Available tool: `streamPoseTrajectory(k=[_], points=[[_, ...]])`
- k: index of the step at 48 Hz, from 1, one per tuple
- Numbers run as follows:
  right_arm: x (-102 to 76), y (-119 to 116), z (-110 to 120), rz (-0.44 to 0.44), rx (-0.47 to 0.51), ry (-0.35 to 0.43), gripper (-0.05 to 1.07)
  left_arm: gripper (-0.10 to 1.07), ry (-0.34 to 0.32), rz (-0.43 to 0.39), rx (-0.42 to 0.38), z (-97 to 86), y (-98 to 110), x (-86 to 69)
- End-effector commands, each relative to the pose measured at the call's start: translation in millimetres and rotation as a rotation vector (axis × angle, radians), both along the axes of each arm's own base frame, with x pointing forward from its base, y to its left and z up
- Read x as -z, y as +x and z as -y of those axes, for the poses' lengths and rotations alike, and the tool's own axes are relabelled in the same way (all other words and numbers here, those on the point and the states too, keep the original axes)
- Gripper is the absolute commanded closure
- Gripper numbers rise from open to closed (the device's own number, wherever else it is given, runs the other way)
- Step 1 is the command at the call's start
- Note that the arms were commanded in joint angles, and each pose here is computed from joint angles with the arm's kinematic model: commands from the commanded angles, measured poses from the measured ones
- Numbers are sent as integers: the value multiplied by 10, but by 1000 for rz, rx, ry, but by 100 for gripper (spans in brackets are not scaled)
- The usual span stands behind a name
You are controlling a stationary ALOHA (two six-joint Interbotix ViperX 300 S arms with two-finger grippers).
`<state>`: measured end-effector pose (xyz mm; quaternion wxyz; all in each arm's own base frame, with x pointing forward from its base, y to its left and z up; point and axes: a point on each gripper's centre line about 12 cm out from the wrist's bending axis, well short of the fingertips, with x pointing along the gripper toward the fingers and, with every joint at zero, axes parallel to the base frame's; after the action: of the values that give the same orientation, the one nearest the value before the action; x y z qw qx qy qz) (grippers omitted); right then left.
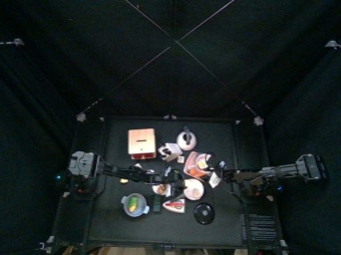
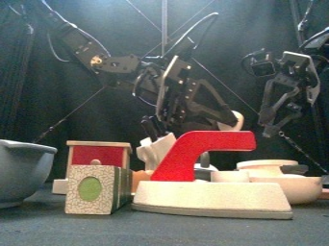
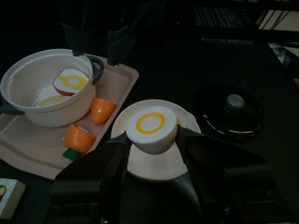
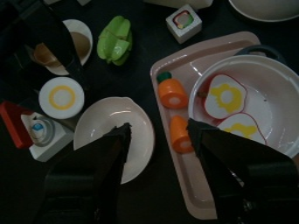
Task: Grab pan
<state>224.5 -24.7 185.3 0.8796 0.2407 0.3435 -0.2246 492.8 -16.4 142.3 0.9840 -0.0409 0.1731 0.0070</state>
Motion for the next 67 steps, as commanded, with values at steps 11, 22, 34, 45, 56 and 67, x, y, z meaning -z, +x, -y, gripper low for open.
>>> streamPoseTrajectory(k=[11,22,34,45,56,67], points=[[17,3,-26,-1,2,22,14,10,-18,8,-9,26,104,-25],[37,1,-181,-6,-7,105,14,-4,-58,-35,-13,103,50,-111],[87,-22,-384,-29,1,233,14,-4,-92,-60,42,464,-236,-223],[233,-1,-471,-97,25,288,14,-4,-128,-67,151,1031,-615,-323],[284,125,-605,-146,25,326,14,-4,-162,-85,248,1490,-953,-371],[75,297,-634,-115,50,359,14,-4,-168,-100,309,1696,-1214,-388]])
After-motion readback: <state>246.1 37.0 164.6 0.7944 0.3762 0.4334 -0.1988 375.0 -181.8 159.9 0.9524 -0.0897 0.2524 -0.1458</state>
